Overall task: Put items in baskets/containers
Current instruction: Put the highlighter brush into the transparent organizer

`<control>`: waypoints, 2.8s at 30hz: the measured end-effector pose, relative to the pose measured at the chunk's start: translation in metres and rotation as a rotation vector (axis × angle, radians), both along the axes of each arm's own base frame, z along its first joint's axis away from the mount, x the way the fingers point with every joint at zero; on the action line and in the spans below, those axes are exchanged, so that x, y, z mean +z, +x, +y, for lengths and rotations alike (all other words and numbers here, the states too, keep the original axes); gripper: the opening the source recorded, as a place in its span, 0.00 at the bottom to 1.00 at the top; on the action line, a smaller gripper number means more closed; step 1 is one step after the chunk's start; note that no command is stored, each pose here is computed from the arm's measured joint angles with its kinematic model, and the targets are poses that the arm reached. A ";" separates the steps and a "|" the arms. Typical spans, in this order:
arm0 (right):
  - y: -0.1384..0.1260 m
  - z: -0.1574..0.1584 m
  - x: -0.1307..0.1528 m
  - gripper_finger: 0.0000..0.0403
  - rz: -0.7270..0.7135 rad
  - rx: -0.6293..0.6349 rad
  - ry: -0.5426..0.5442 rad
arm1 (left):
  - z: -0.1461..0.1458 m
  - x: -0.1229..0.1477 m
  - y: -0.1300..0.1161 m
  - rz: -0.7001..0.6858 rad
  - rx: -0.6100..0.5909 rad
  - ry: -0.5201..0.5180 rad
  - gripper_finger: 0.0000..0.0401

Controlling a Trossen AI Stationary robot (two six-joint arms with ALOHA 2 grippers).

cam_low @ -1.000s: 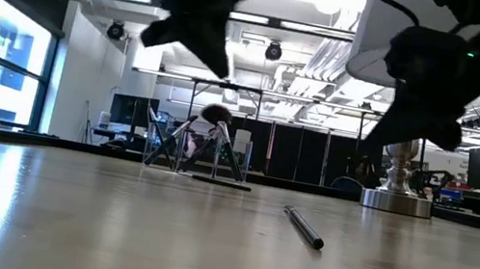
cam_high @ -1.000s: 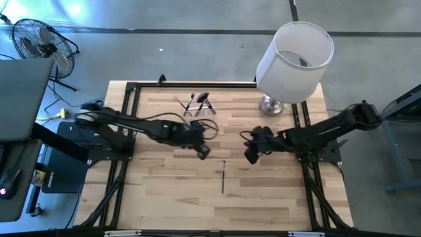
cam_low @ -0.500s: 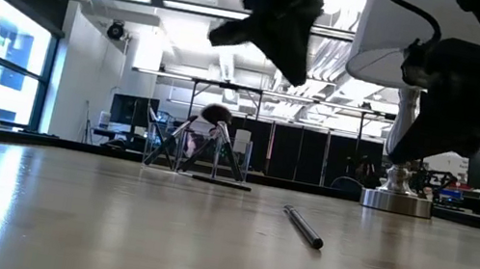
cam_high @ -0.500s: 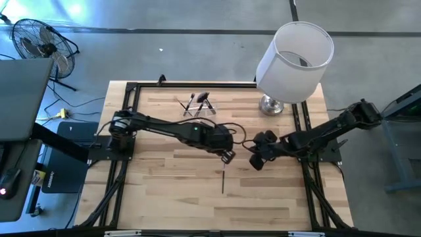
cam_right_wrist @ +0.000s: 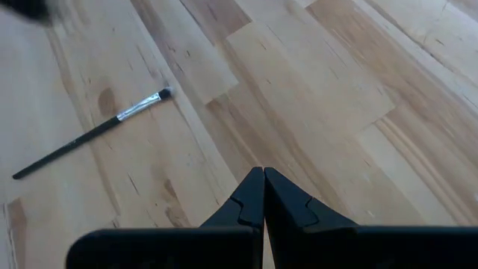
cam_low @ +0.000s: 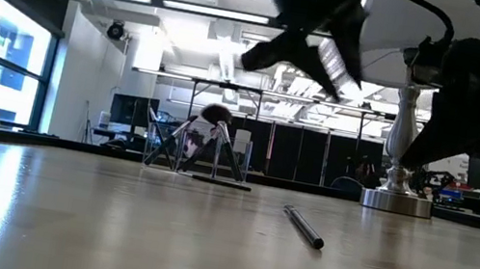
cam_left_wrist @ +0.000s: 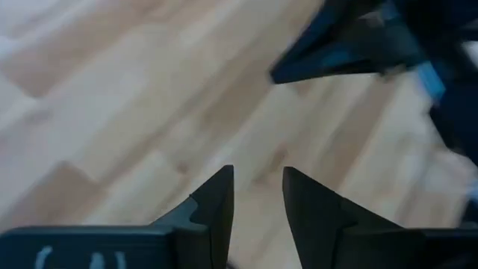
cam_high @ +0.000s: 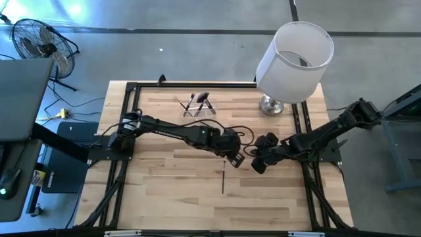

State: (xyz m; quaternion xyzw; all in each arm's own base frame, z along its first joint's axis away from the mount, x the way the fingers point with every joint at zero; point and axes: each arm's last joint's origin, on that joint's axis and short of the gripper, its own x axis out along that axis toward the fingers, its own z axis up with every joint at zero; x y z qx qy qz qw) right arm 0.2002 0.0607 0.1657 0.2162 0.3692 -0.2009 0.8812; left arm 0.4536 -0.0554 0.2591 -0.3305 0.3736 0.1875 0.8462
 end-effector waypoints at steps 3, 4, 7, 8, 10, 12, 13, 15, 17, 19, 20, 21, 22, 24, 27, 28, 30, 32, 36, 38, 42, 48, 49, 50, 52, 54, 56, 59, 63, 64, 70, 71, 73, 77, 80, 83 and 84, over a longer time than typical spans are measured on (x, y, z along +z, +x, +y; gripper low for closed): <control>-0.001 0.000 -0.001 0.00 0.008 -0.005 0.004 | -0.001 -0.002 0.005 -0.023 0.058 -0.075 0.29; -0.001 0.000 -0.001 0.00 0.008 -0.009 0.008 | -0.001 -0.006 0.005 -0.007 0.084 -0.091 0.29; -0.001 0.000 -0.001 0.00 0.012 -0.017 0.013 | 0.000 -0.021 0.000 0.098 0.149 -0.114 0.29; -0.001 0.000 -0.001 0.00 0.013 -0.017 0.014 | 0.000 -0.021 0.000 0.100 0.170 -0.128 0.29; -0.001 0.000 -0.001 0.00 0.014 -0.018 0.012 | 0.002 -0.026 0.002 0.114 0.214 -0.155 0.29; -0.001 0.000 -0.001 0.00 0.014 -0.018 0.013 | 0.003 -0.037 -0.003 0.199 0.226 -0.160 0.29; -0.001 0.000 -0.001 0.00 0.013 -0.018 0.011 | 0.002 -0.041 -0.003 0.220 0.219 -0.170 0.29; -0.001 0.000 -0.001 0.00 0.011 -0.017 0.012 | 0.001 -0.046 0.003 0.206 0.212 -0.189 0.29; -0.001 0.000 -0.001 0.00 0.009 -0.027 0.019 | 0.001 -0.055 0.005 0.226 0.217 -0.197 0.29; -0.002 0.000 -0.001 0.00 0.006 -0.035 0.025 | 0.000 -0.065 0.002 0.288 0.214 -0.201 0.29; -0.001 0.000 -0.001 0.00 0.003 -0.041 0.030 | -0.001 -0.067 0.006 0.264 0.206 -0.215 0.29; -0.002 0.000 -0.001 0.00 0.005 -0.044 0.030 | -0.001 -0.068 0.009 0.247 0.203 -0.226 0.29; -0.002 0.000 -0.001 0.00 0.004 -0.045 0.031 | -0.001 -0.070 0.010 0.254 0.202 -0.227 0.29; -0.001 0.000 -0.001 0.00 0.004 -0.045 0.033 | -0.001 -0.075 0.006 0.299 0.203 -0.214 0.29; -0.001 0.000 -0.001 0.00 0.003 -0.046 0.037 | -0.001 -0.084 0.011 0.291 0.203 -0.212 0.29; -0.001 0.001 -0.001 0.00 0.000 -0.051 0.044 | -0.002 -0.088 0.013 0.295 0.203 -0.211 0.29; -0.001 0.001 -0.001 0.00 -0.003 -0.059 0.051 | -0.001 -0.096 0.010 0.337 0.206 -0.206 0.29; -0.001 0.001 -0.001 0.00 -0.005 -0.058 0.054 | -0.002 -0.093 0.011 0.327 0.195 -0.220 0.29; -0.001 0.001 -0.001 0.00 -0.006 -0.058 0.054 | -0.003 -0.101 0.012 0.353 0.186 -0.228 0.29; -0.001 0.001 0.000 0.00 -0.007 -0.058 0.055 | -0.003 -0.103 0.011 0.361 0.176 -0.215 0.29; -0.001 0.001 -0.001 0.00 -0.007 -0.058 0.054 | -0.002 -0.103 0.011 0.359 0.159 -0.156 0.29; -0.001 0.000 0.000 0.00 -0.009 -0.062 0.049 | -0.002 -0.104 0.010 0.371 0.084 -0.099 0.17; -0.001 0.000 -0.001 0.00 -0.009 -0.062 0.049 | -0.001 -0.104 0.010 0.375 0.069 -0.089 0.13; -0.001 0.000 0.000 0.00 -0.009 -0.062 0.049 | -0.001 -0.104 0.010 0.379 0.051 -0.078 0.09; -0.001 0.000 0.000 0.00 -0.009 -0.062 0.049 | -0.001 -0.105 0.010 0.383 0.020 -0.062 0.03; -0.001 0.000 0.000 0.00 -0.009 -0.062 0.049 | -0.001 -0.105 0.010 0.385 -0.002 -0.051 0.02; -0.001 0.000 0.000 0.00 -0.009 -0.062 0.049 | 0.000 -0.105 0.009 0.393 -0.030 -0.041 0.02; -0.001 0.000 0.000 0.00 -0.009 -0.062 0.049 | 0.002 -0.105 0.009 0.402 -0.052 -0.027 0.01; -0.001 0.000 0.000 0.00 -0.009 -0.062 0.049 | 0.008 -0.100 0.008 0.407 -0.098 -0.038 0.00; -0.001 0.000 0.000 0.00 -0.009 -0.062 0.049 | 0.009 -0.098 0.005 0.418 -0.119 -0.011 0.00; 0.000 0.001 0.000 0.00 -0.015 -0.062 0.051 | 0.010 -0.093 0.003 0.426 -0.170 0.071 0.00; 0.000 0.001 0.000 0.00 -0.016 -0.063 0.050 | 0.010 -0.088 0.000 0.431 -0.185 0.080 0.00; 0.000 0.001 0.000 0.00 -0.021 -0.063 0.051 | 0.008 -0.081 -0.003 0.412 -0.203 0.100 0.00; 0.001 0.001 0.001 0.00 -0.033 -0.065 0.057 | 0.006 -0.075 -0.018 0.422 -0.196 0.135 0.00; 0.001 0.001 0.001 0.00 -0.035 -0.067 0.053 | 0.007 -0.062 -0.030 0.367 -0.157 0.153 0.00; 0.001 0.000 0.001 0.00 -0.045 -0.079 0.038 | 0.010 -0.054 -0.046 0.305 -0.129 0.144 0.00; 0.002 0.000 0.002 0.00 -0.052 -0.085 0.032 | 0.011 -0.053 -0.053 0.287 -0.111 0.142 0.00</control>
